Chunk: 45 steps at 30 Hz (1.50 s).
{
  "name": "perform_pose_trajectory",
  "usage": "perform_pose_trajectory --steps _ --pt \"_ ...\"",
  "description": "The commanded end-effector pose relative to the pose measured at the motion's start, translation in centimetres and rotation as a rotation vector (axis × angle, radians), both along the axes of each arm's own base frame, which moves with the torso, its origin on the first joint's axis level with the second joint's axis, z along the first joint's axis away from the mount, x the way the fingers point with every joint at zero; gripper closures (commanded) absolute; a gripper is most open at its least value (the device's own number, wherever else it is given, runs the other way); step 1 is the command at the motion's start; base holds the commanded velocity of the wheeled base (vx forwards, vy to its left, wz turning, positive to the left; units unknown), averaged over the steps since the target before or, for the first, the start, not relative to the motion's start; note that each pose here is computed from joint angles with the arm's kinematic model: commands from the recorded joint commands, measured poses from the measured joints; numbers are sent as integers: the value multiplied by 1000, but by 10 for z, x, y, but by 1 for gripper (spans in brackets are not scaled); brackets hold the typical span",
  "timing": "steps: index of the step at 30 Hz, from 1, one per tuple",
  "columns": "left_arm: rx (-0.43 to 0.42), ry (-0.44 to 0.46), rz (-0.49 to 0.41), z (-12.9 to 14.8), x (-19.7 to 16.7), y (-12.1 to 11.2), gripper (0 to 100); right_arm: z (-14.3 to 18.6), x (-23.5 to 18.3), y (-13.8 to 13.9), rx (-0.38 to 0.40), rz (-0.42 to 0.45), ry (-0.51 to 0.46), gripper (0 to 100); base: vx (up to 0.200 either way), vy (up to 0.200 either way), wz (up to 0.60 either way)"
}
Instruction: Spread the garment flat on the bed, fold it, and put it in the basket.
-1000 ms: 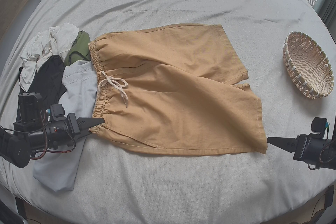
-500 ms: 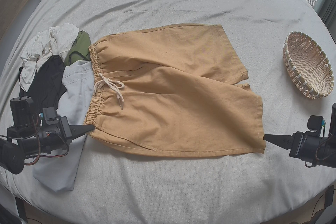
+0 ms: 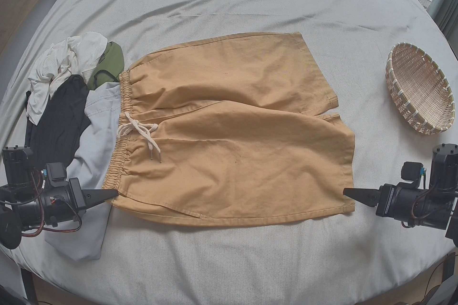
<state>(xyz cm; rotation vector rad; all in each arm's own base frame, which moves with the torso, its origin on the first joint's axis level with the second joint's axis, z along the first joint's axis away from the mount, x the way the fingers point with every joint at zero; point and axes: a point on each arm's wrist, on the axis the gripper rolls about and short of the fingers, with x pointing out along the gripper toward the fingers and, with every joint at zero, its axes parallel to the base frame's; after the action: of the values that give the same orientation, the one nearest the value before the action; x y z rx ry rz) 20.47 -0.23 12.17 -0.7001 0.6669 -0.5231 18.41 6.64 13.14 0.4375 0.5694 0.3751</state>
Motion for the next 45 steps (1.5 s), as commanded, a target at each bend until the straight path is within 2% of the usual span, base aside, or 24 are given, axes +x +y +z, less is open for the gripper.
perform_pose_trajectory --steps 1,7,14,15,28,33,37,42,45 --pt "6 16 3 -5 1 0 100 -9 4 3 -10 7 31 0 0 0 0" --pt "7 6 2 -3 2 1 100 -21 3 12 -30 48 84 0 0 0 0" --pt "8 3 0 -3 2 0 100 -23 4 12 -34 43 94 0 0 0 0" --pt "9 2 -2 -3 2 0 100 -23 5 11 -34 40 94 100 0 0 0" --pt "9 2 -2 -3 2 0 100 -25 8 12 -40 29 97 100 0 0 0" --pt "-3 7 -12 -1 -1 -1 100 -21 -4 7 -45 14 89 100 0 0 0" --pt "-1 60 -36 -6 -2 -6 100 -17 -17 1 -62 11 108 100 0 0 0" --pt "70 123 -96 -17 -11 -7 100 -14 -38 -6 -95 14 174 100 0 0 0" --pt "84 156 -118 -18 -19 -8 100 -14 -48 -9 -113 29 191 100 0 0 0"
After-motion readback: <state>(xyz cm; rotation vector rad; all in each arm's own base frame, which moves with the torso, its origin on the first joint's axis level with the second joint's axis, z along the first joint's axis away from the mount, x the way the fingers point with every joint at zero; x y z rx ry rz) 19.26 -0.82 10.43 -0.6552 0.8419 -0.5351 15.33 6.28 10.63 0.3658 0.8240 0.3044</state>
